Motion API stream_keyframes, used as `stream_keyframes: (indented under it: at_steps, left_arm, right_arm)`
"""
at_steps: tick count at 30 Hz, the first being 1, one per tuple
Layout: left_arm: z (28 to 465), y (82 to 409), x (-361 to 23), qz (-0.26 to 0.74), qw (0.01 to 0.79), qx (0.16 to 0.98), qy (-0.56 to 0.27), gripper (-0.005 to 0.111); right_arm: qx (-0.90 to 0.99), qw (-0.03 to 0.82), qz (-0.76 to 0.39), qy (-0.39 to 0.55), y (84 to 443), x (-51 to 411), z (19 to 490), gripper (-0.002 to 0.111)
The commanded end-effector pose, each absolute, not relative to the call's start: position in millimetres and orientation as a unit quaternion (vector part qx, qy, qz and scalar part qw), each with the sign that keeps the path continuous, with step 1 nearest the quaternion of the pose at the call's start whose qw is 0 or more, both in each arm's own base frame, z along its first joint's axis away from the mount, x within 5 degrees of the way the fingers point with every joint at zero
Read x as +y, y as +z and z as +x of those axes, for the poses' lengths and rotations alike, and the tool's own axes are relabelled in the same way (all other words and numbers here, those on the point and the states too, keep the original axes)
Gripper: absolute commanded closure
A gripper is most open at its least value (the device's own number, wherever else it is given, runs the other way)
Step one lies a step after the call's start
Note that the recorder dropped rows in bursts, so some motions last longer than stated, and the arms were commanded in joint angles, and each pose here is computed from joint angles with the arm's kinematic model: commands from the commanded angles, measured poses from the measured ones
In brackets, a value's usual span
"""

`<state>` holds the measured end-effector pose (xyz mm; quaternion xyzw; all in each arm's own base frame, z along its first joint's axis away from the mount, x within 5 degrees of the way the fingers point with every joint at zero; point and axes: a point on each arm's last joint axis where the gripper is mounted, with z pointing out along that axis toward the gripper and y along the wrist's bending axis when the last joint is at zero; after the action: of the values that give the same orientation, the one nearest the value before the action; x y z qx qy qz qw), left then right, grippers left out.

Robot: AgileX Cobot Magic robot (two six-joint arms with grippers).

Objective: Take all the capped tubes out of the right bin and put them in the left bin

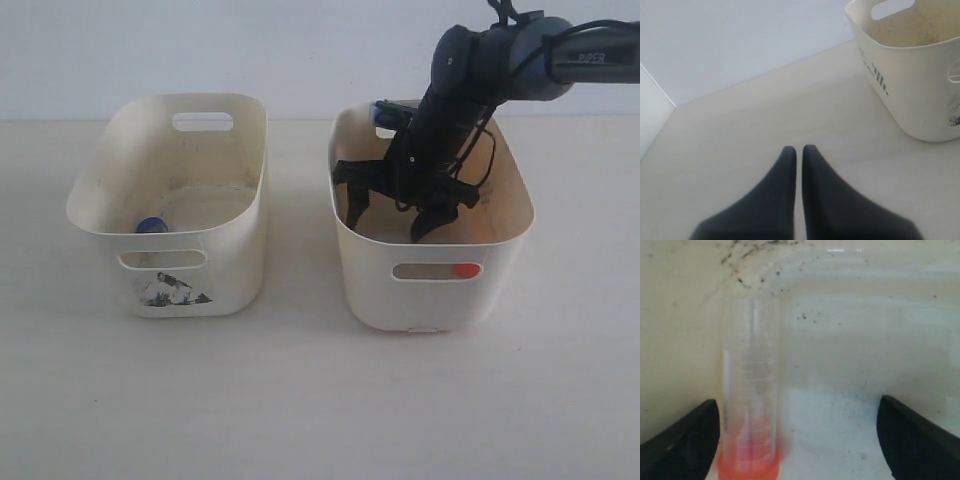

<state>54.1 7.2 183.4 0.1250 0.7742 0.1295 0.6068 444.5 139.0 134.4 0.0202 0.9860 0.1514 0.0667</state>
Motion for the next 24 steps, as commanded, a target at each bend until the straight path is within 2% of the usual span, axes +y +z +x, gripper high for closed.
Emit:
stream_keyframes:
  at_steps: [1,4,12,13,18,24]
  left_arm:
    - [54.2,185.0,6.7,0.123,0.611,0.772,0.123,0.102]
    - [54.2,185.0,6.7,0.123,0.611,0.772,0.123,0.102]
    - [54.2,185.0,6.7,0.123,0.611,0.772,0.123,0.102]
    - [54.2,185.0,6.7,0.123,0.611,0.772,0.123,0.102]
    - [54.2,185.0,6.7,0.123,0.611,0.772,0.123,0.102]
    - [54.2,185.0,6.7,0.123,0.611,0.772,0.123,0.102]
  right_arm:
    - [0.988,0.039,-0.008,0.151,117.7,160.4,436.6,0.030]
    - [0.990,0.023,0.003,0.142,116.0,159.7,433.8,0.045]
    - [0.991,0.018,-0.016,0.134,115.6,157.6,432.8,0.105]
    - [0.991,0.018,-0.023,0.134,115.6,157.5,432.6,0.108]
    - [0.991,0.002,-0.039,0.131,120.8,156.6,428.5,0.108]
    - [0.990,0.042,-0.053,0.127,161.9,153.3,425.9,0.108]
